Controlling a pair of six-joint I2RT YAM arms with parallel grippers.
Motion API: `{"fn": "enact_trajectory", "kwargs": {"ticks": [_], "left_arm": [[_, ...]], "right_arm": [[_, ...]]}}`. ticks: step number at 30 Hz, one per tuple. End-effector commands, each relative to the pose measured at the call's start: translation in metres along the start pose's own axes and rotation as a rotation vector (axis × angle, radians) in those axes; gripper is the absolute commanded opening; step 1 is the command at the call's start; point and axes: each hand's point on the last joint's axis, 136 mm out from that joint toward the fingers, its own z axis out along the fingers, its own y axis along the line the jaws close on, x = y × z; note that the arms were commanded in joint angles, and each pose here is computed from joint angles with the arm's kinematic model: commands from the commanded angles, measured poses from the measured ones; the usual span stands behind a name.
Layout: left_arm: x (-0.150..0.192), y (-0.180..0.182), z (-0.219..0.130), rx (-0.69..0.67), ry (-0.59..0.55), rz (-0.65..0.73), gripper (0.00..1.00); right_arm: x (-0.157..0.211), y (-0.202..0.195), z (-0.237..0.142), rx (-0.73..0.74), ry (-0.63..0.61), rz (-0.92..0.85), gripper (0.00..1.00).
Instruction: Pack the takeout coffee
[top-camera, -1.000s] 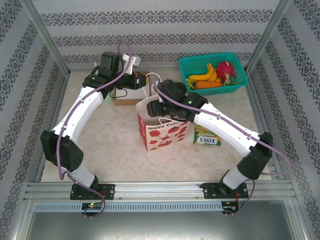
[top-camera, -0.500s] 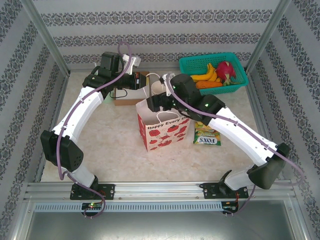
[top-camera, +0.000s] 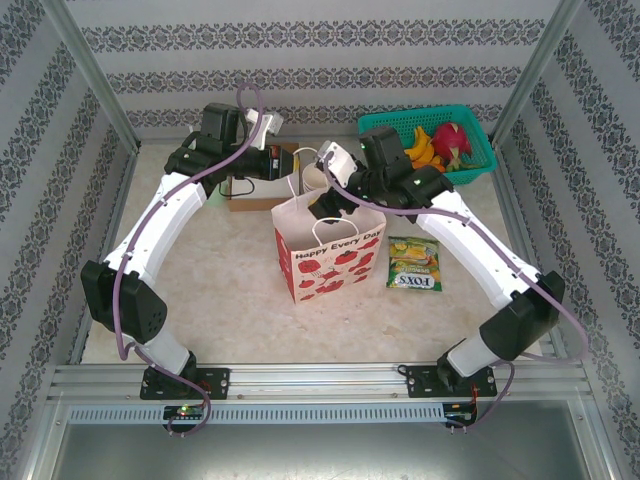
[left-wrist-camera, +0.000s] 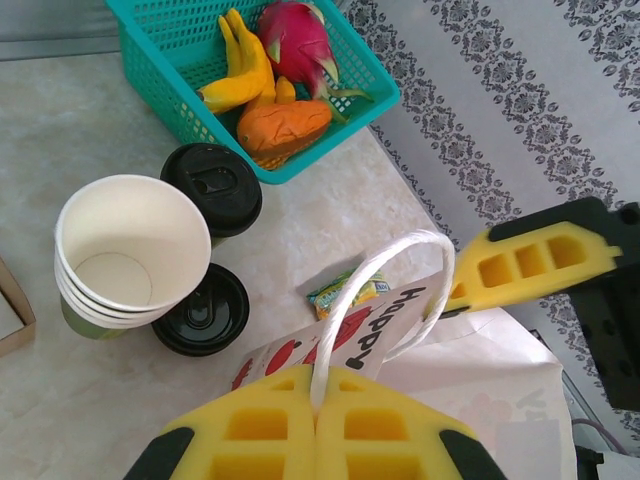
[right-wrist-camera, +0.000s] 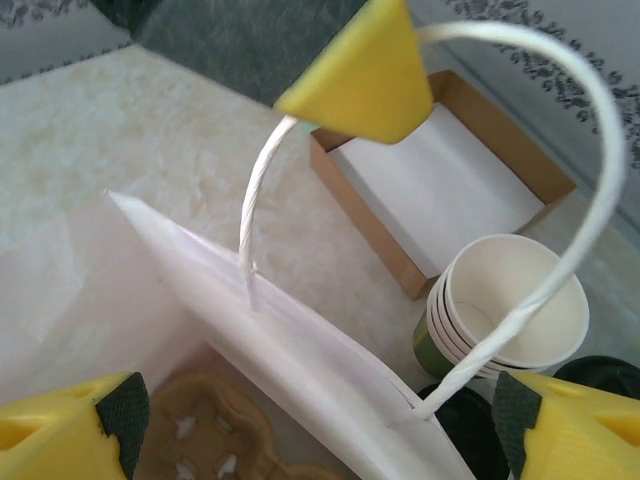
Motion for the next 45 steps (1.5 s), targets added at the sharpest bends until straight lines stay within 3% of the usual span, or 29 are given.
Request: {"fn": "enact_trajectory", "kwargs": {"ticks": [1,7,11,24,34,41,45], "left_arm": [[-0.006,-0.005,-0.004,0.019,-0.004,0.025,0.0],[-0.008,-0.006,-0.004,0.024,-0.013,0.021,0.0],[-0.009,-0.005,-0.004,0.019,-0.023,0.018,0.0],[-0.01,-0.009,-0.004,0.034,-0.02,0.009,0.0],[-0.011,-0.011,-0.005,0.042,-0.018,0.003,0.0],[-0.012,-0.018,-0.009,0.066,-0.01,0.03,0.0],[-0.013,-0.029,-0.012,0.11,-0.011,0.041,0.0]], "right_arm": [[-0.001,0.008,-0.006,-0.1,0.011,-0.158,0.88],[0.014,-0.012,-0.003,-0.186,0.102,-0.123,0.84],[0.013,-0.004,-0.001,-0.28,0.124,-0.141,0.82],[0.033,-0.012,0.032,-0.37,0.173,-0.124,0.76],[0.032,-0.013,0.036,-0.39,0.155,-0.14,0.55],[0.029,-0.014,0.033,-0.37,0.152,-0.111,0.36],[0.027,-0.018,0.033,-0.339,0.159,-0.076,0.19]]}}
